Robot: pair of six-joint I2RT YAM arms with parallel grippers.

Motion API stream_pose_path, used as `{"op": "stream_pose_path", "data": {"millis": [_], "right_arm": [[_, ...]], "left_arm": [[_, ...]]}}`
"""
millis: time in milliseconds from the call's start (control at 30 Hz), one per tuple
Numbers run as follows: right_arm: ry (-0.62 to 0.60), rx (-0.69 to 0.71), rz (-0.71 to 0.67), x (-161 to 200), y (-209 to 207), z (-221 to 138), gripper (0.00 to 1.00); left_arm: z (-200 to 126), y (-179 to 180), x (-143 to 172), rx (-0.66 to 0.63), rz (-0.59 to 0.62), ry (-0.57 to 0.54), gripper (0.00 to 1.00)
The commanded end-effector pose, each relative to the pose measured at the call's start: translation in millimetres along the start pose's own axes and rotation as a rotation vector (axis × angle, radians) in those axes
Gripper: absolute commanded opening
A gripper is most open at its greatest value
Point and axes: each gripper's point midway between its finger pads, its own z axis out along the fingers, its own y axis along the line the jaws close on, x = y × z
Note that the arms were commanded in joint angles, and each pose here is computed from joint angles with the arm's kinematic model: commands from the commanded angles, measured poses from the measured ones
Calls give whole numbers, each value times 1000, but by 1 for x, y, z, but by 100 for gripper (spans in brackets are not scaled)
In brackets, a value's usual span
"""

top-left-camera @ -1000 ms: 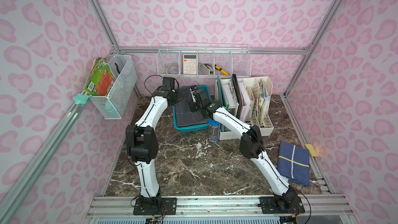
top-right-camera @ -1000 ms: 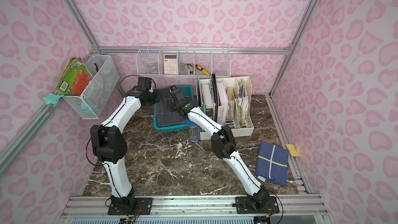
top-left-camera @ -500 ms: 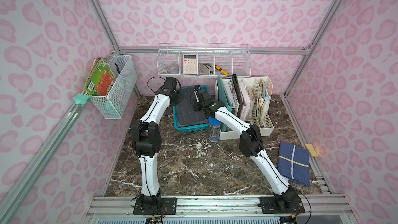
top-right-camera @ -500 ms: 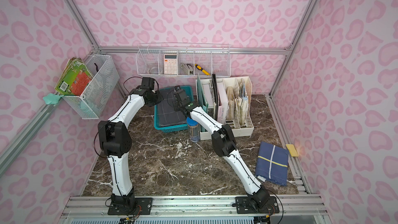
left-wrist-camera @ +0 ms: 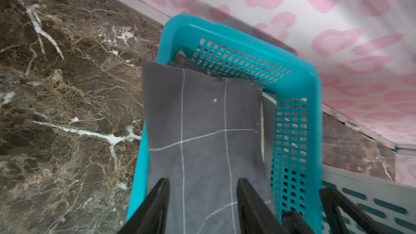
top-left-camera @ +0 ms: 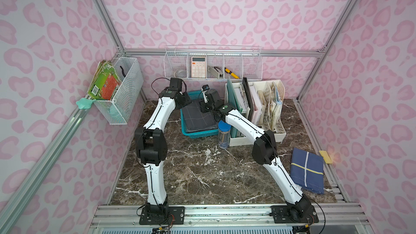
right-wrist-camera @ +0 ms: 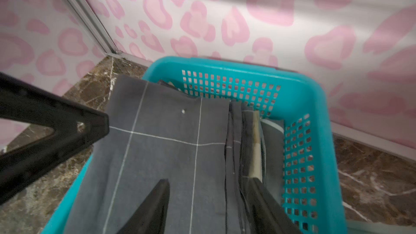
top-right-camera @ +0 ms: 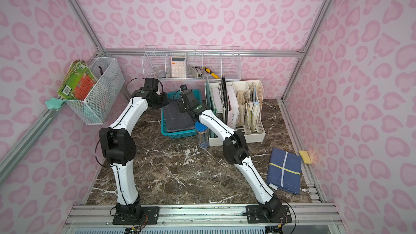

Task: Put the folded pillowcase in the basket
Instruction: Place the pillowcase in the basket.

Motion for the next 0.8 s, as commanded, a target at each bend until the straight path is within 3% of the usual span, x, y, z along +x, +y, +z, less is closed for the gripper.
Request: {"op": "stream_pose_path", "data": {"millis": [0,200,500,767], "right_arm": [[-57,14,-16,-24,6,-19,59],[-128,3,-50,-53,29,-70,61],[-246,-8,-60,-81,35,-175,66],[-263,8,-18,-61,9,-252,68]], "left_arm": [[-21,-12,3,56,19,14,56],[-57,-7,14,54,7,2,62],[-122,12,60,82,-43,-65,72],[-168,6,119,116,40,-120,85]]}}
